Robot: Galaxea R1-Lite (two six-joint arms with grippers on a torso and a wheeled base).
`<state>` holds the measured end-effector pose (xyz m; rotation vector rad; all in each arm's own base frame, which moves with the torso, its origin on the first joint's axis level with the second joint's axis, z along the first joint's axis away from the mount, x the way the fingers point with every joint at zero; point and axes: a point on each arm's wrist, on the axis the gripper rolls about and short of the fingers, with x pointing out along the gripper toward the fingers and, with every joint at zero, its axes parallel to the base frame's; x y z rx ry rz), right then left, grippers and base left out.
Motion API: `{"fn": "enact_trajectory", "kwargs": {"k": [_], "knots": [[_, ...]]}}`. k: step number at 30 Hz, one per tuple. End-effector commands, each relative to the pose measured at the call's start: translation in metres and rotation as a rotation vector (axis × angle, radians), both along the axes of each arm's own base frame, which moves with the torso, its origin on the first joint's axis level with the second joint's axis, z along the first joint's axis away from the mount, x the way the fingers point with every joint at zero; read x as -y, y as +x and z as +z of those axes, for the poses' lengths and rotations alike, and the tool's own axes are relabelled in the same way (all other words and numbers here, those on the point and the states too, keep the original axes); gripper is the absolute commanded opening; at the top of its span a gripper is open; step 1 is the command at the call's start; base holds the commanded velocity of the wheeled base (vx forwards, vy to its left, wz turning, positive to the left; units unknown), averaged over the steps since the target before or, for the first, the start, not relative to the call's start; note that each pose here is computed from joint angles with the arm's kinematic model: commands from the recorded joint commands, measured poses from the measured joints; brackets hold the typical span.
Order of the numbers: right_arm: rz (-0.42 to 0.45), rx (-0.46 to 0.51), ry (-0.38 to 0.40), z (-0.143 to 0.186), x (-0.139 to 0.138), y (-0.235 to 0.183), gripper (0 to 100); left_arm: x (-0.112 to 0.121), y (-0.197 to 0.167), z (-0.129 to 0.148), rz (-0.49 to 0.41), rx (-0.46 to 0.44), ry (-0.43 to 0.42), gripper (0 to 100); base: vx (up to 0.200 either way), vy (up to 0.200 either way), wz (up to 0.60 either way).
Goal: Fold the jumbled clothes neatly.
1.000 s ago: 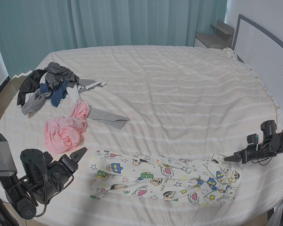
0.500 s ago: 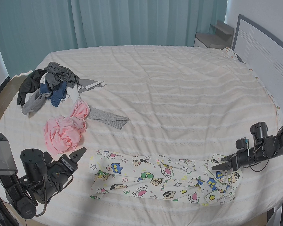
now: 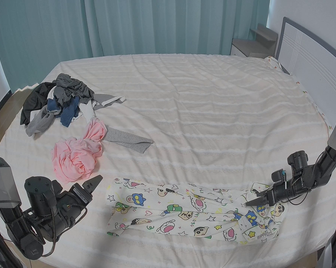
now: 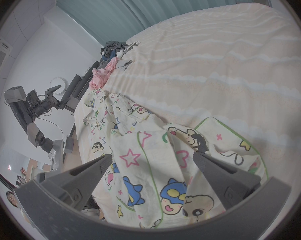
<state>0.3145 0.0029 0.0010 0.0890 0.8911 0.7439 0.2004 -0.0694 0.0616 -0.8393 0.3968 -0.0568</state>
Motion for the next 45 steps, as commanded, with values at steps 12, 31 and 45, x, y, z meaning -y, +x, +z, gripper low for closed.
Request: {"fn": "enact_trajectory", "kwargs": {"k": [12,31,45], "knots": [[-0.011,-0.033,-0.006,-0.017,0.008,0.002,0,-0.001,-0.002,0.000,0.000,0.001,-0.002,100,0.000,0.000,0.00],[0.000,0.019,-0.015,0.001,0.008,-0.006,0,-0.001,-0.002,0.000,0.002,0.001,-0.002,100,0.000,0.000,0.00],[0.065,0.130,-0.020,0.032,-0.013,0.001,0,-0.001,-0.002,0.000,0.002,0.001,-0.002,100,0.000,0.000,0.00]]}}
